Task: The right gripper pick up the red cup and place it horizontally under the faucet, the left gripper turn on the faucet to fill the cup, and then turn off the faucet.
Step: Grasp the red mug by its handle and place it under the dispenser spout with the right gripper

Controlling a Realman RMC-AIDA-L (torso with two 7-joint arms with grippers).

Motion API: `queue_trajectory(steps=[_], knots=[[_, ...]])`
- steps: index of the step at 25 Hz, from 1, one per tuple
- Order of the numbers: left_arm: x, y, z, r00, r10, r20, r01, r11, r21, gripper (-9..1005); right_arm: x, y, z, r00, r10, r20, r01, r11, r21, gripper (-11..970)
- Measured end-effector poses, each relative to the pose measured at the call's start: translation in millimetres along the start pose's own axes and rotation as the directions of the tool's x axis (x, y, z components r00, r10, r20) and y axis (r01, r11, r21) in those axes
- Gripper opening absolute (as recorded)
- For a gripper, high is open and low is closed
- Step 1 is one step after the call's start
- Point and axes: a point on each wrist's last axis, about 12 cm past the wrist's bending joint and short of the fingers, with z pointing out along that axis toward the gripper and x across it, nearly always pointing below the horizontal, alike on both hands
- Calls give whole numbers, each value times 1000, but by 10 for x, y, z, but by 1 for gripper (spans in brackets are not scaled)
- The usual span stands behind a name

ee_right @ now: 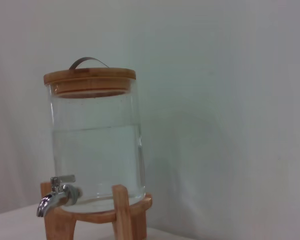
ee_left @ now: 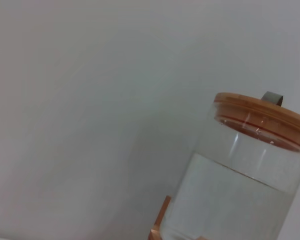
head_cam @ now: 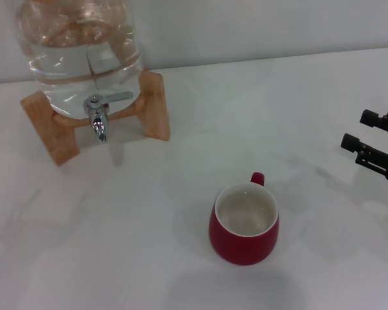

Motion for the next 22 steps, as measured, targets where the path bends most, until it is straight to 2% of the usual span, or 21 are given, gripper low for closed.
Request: queue_trajectory(steps=[9,22], knots=[[4,-8,3,1000,-9,2,9,1000,6,804,151,144,72,989,-124,-79,118,990,-83,664],[23,-18,3,1000,-23,4,23,1000,10,805,233,221,253,973,-177,-145,150,972,-181,665]])
